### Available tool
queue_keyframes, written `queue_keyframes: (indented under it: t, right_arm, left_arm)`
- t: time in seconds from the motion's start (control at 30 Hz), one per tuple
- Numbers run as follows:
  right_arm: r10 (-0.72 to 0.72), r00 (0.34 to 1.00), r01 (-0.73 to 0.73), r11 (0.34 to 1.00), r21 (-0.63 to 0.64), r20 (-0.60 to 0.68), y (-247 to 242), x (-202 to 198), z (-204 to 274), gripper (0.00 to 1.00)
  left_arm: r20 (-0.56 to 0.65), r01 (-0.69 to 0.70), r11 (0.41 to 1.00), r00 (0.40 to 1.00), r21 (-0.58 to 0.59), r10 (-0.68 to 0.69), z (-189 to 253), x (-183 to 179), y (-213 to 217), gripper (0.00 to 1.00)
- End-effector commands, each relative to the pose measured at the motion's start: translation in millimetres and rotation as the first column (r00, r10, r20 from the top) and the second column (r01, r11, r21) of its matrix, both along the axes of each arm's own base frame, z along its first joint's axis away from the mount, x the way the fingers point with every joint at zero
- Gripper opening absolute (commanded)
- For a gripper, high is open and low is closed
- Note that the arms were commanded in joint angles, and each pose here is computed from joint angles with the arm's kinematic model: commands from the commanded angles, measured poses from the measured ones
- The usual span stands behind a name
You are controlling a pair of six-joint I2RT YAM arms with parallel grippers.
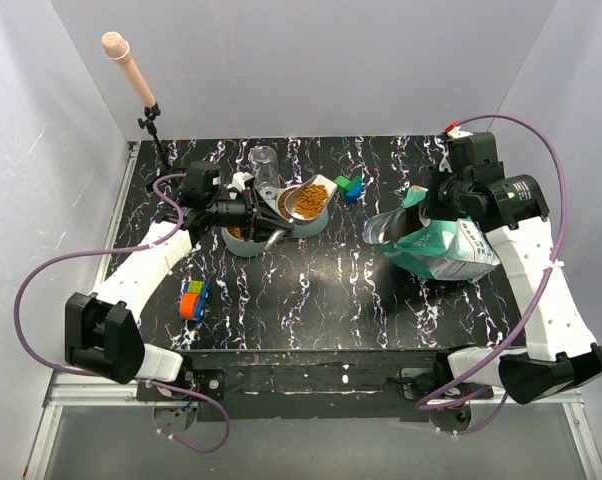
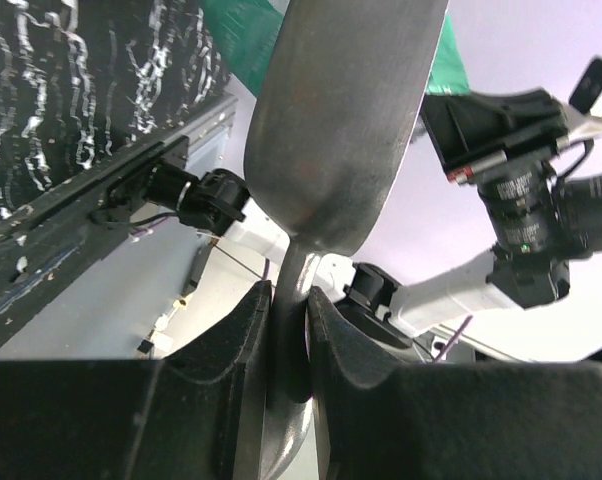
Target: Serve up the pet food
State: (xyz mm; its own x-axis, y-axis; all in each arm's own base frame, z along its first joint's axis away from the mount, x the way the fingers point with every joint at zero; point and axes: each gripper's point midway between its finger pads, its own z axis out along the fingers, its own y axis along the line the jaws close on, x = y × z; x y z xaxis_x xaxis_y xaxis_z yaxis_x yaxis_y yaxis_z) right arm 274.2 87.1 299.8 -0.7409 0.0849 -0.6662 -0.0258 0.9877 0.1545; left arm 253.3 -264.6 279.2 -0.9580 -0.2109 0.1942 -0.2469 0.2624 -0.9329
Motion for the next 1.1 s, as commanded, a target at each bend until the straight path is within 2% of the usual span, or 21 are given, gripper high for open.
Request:
queue_keyframes:
  t: [0.0,0.17,0.43,0.73,0.9,1.07]
  right_arm:
    - [-0.023,0.998,0.023,1.000,-0.001,0.058,-10.4,-5.3,10.0,0.01]
    - [-0.011,0.999,0.010,0.999,0.031,0.051,-5.1,-10.0,5.7,0.01]
    - [0.012,0.999,-0.014,0.998,0.062,0.043,-0.1,-18.4,-2.6,0.01]
    - [0.018,0.999,-0.021,0.995,0.100,0.035,0.7,-38.3,-19.0,0.01]
    - [0.011,0.999,-0.016,0.994,0.108,0.044,-0.9,-43.9,-22.7,0.01]
    - [0.016,0.998,-0.023,0.992,0.127,0.056,1.7,-45.3,-25.0,0.01]
  left_arm:
    - [0.026,-0.024,0.998,0.999,0.062,0.023,-19.0,8.1,11.9,0.00]
    - [0.007,-0.074,0.991,0.997,0.110,0.073,-39.4,19.4,16.6,0.00]
    - [-0.106,-0.102,0.967,0.986,0.234,0.129,-80.5,44.6,21.3,0.00]
    - [-0.185,-0.114,0.953,0.968,0.279,0.170,-100.3,67.9,26.0,0.00]
    - [-0.230,-0.094,0.944,0.958,0.316,0.172,-106.5,77.2,26.4,0.00]
    - [-0.335,-0.002,0.911,0.930,0.412,0.154,-121.3,71.8,32.9,0.00]
